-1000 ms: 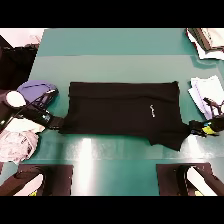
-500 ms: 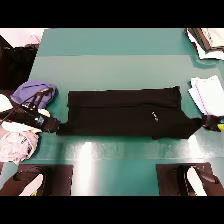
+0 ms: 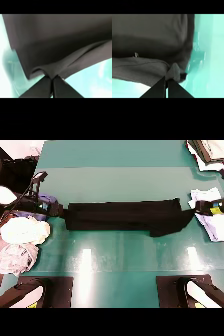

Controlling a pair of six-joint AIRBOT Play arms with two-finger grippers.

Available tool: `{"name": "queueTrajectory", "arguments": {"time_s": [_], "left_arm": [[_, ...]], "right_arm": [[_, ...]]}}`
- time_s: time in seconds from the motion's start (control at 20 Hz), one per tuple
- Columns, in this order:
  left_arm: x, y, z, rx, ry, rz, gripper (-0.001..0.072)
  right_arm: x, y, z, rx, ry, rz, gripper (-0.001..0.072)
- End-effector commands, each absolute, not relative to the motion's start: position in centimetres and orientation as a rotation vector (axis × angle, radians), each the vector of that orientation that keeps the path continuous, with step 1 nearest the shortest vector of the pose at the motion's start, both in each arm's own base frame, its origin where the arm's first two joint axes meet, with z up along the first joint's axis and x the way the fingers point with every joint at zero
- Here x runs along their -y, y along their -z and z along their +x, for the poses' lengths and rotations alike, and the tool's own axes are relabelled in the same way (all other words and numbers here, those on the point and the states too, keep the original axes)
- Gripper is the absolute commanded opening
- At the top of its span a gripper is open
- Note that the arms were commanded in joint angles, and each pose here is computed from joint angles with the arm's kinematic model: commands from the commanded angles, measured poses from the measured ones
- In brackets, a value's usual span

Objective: Fold the shirts.

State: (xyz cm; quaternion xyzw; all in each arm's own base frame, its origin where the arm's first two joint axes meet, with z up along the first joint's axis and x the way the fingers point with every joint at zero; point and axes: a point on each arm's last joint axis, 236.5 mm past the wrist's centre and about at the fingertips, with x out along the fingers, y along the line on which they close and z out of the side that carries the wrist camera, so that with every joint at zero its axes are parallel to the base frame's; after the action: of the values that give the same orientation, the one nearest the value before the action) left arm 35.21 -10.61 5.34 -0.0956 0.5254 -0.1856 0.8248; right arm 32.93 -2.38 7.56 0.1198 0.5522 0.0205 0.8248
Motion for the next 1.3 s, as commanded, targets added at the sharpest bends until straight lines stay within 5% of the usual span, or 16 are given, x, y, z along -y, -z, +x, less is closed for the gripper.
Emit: {"name": "queueTrajectory", "arguments": {"time_s": [0.0,0.5,0.55,0.6,0.65,0.7,0.85,0.9,1.0,1.1,1.25], "left_arm": [[10.2,-3.9,39.1,-1.096,0.359,-0.213,0.0029],[9.3,-0.8,44.0,-1.046,0.285,-0.239,0.0032],[9.2,-0.8,44.2,-1.040,0.283,-0.239,0.0180],[9.2,-0.9,44.3,-1.035,0.281,-0.239,0.0502],[9.2,-0.9,44.3,-1.032,0.281,-0.239,0.0676],[9.2,-1.1,44.4,-1.031,0.283,-0.237,0.0672],[9.9,-2.3,43.5,-1.079,0.325,-0.227,0.0664],[10.2,-2.5,42.6,-1.117,0.347,-0.223,0.0509],[10.8,-2.4,40.8,-1.192,0.389,-0.223,0.0080],[11.2,-2.2,39.8,-1.234,0.410,-0.233,0.0030],[12.1,-2.4,39.3,-1.251,0.437,-0.270,0.0029]], "right_arm": [[1.6,-7.3,37.4,-1.162,-0.072,0.243,0.0016],[1.4,-2.1,46.2,-1.203,-0.030,0.321,0.0019],[1.5,-1.6,46.9,-1.197,-0.023,0.327,0.0025],[1.6,-1.2,47.3,-1.197,-0.021,0.329,0.0157],[1.2,-0.9,47.4,-1.199,-0.031,0.348,0.0417],[0.6,-0.9,47.3,-1.206,-0.052,0.372,0.0533],[1.6,-1.3,45.6,-1.248,-0.110,0.335,0.0532],[2.5,-1.3,44.4,-1.281,-0.118,0.331,0.0533],[4.7,-1.1,42.1,-1.351,-0.123,0.344,0.0533],[6.8,-0.1,40.5,-1.388,-0.093,0.403,0.0694],[5.8,1.4,39.4,-1.356,-0.213,0.563,0.0706]]}}
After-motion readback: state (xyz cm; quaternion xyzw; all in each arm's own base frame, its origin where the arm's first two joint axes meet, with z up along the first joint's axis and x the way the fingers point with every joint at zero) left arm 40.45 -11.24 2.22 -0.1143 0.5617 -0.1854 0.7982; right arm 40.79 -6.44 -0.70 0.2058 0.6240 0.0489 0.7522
